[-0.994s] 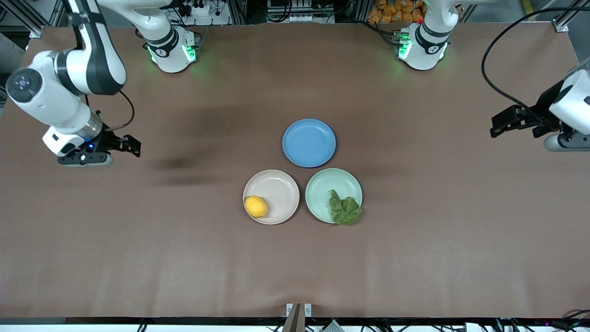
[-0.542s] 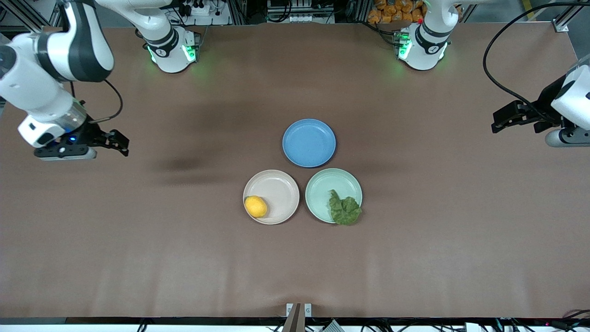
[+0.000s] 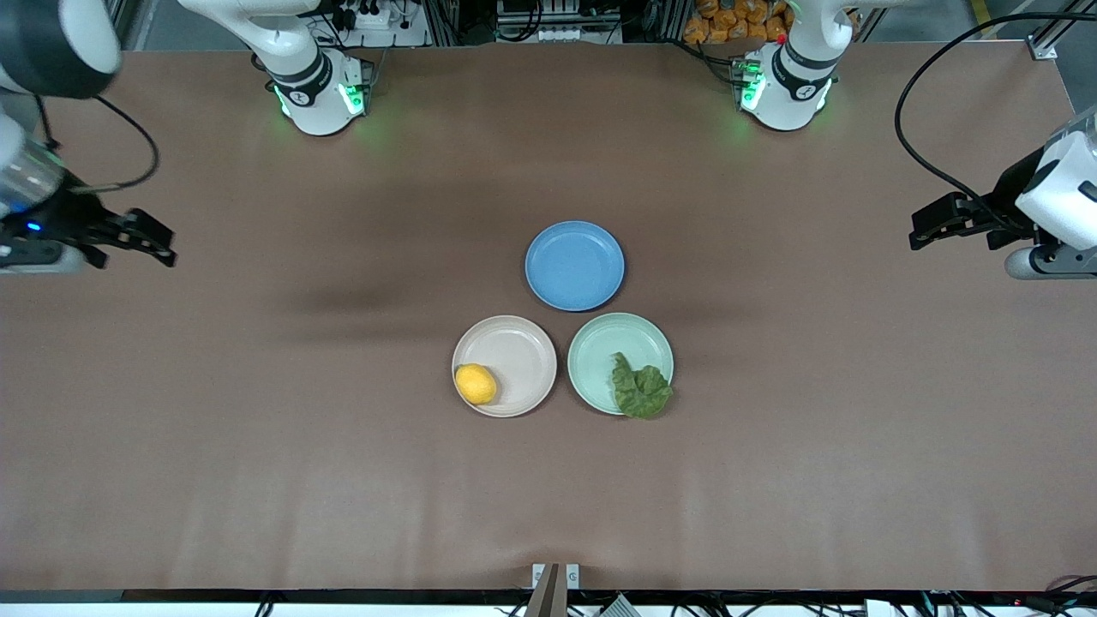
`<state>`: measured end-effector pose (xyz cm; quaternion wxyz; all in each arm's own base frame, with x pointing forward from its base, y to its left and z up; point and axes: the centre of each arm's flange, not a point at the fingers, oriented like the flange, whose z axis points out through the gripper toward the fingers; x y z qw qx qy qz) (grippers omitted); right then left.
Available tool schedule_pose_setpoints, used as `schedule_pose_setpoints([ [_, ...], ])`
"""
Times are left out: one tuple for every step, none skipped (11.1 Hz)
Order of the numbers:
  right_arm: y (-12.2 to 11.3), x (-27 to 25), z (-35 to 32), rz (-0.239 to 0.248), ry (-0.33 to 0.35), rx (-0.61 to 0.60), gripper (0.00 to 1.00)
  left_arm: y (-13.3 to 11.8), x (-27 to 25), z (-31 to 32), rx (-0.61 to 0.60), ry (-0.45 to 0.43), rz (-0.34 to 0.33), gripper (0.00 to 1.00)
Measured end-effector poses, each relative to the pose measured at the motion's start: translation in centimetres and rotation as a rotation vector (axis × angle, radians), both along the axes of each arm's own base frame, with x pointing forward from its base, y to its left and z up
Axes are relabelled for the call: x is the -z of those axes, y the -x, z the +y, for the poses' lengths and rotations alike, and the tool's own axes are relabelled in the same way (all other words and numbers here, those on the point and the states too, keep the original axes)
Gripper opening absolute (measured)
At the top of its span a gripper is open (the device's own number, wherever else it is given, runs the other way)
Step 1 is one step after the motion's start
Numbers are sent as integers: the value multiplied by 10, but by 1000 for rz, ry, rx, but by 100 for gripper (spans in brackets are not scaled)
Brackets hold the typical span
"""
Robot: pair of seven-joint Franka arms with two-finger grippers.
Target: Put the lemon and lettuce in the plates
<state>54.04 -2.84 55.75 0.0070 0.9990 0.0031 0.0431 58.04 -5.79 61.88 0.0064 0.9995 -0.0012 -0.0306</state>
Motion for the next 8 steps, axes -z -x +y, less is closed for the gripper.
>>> schedule_pose_setpoints([
  [0,-20,-8,-13,5,-21,100,0,1,-1,1,0,1,100],
  [2,-39,-12,-14,12,-72,100,0,1,-1,2,0,2,100],
  [6,-57,-11,2,14,-105,100,0,2,-2,3,0,3,100],
  [12,-75,-10,24,13,-113,100,0,2,-3,5,0,4,100],
  [17,-87,-13,41,13,-113,100,-1,2,-4,7,0,5,100],
  [18,-89,-23,49,13,-100,100,-1,3,-4,7,0,5,100],
  [16,-85,-36,54,13,-99,100,-1,3,-4,6,0,6,100],
  [11,-80,-41,53,15,-120,100,-1,3,-3,5,0,6,100],
])
